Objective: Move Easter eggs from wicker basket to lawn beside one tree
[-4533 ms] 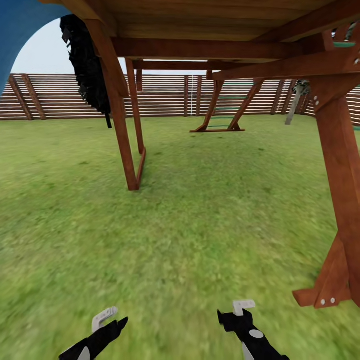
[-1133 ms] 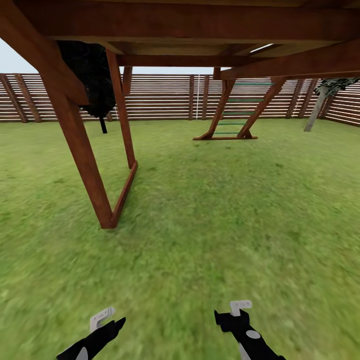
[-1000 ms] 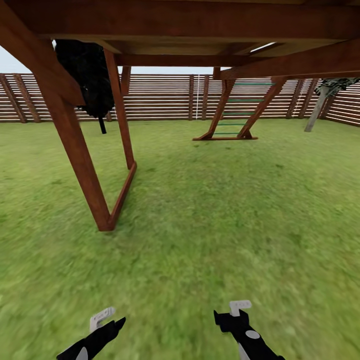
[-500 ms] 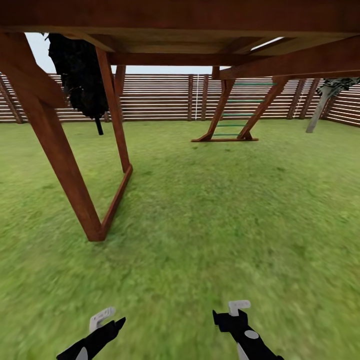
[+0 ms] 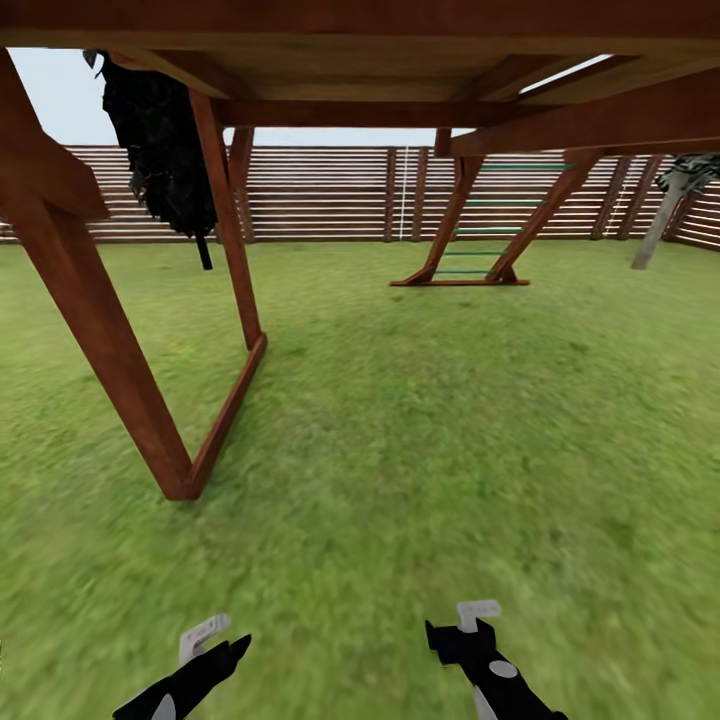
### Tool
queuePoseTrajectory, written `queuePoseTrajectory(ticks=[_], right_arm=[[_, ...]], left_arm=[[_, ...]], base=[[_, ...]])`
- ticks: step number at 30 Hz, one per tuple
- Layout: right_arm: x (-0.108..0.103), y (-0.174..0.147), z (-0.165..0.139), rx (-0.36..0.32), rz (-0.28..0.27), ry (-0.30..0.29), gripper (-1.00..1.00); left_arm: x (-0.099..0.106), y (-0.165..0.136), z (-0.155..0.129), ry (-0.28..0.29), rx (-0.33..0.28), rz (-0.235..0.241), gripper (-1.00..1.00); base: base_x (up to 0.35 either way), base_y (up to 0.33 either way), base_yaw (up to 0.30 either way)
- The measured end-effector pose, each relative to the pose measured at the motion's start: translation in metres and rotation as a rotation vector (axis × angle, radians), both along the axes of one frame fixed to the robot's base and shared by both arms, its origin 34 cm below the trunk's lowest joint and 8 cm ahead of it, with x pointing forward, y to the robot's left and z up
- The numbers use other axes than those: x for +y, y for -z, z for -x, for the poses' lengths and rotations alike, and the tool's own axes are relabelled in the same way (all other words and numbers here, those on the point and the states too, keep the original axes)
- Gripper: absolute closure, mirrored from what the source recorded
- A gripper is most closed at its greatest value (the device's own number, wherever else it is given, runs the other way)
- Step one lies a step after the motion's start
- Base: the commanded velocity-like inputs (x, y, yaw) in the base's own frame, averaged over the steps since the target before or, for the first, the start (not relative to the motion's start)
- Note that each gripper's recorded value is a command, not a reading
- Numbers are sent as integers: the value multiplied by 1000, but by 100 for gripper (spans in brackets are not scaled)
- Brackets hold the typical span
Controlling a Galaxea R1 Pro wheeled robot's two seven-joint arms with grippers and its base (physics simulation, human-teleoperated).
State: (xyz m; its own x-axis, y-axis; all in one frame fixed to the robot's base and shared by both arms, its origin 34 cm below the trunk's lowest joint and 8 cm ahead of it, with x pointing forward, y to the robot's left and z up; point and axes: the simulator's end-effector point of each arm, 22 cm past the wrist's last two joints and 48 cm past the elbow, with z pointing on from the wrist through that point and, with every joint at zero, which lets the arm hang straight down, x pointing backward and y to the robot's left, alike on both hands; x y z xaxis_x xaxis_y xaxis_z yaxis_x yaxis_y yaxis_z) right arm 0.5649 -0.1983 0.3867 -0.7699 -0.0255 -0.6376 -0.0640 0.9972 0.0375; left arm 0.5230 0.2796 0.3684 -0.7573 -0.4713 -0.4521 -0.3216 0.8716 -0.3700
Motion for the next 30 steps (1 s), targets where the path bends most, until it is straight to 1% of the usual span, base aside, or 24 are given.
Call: queuePoseTrajectory(ticks=[4,7,30], right_arm=[[0,1,1,3,0,0,-100],[0,2,1,5,0,0,-100],[0,3,2,6,0,0,-100]], left_arm=[[0,1,1,0,3,0,-100],[0,2,2,0,5,0,-100],[0,2,2,1,5,-1,-100]], base=[[314,-106,233],[314,-105,108],[314,-104,4]])
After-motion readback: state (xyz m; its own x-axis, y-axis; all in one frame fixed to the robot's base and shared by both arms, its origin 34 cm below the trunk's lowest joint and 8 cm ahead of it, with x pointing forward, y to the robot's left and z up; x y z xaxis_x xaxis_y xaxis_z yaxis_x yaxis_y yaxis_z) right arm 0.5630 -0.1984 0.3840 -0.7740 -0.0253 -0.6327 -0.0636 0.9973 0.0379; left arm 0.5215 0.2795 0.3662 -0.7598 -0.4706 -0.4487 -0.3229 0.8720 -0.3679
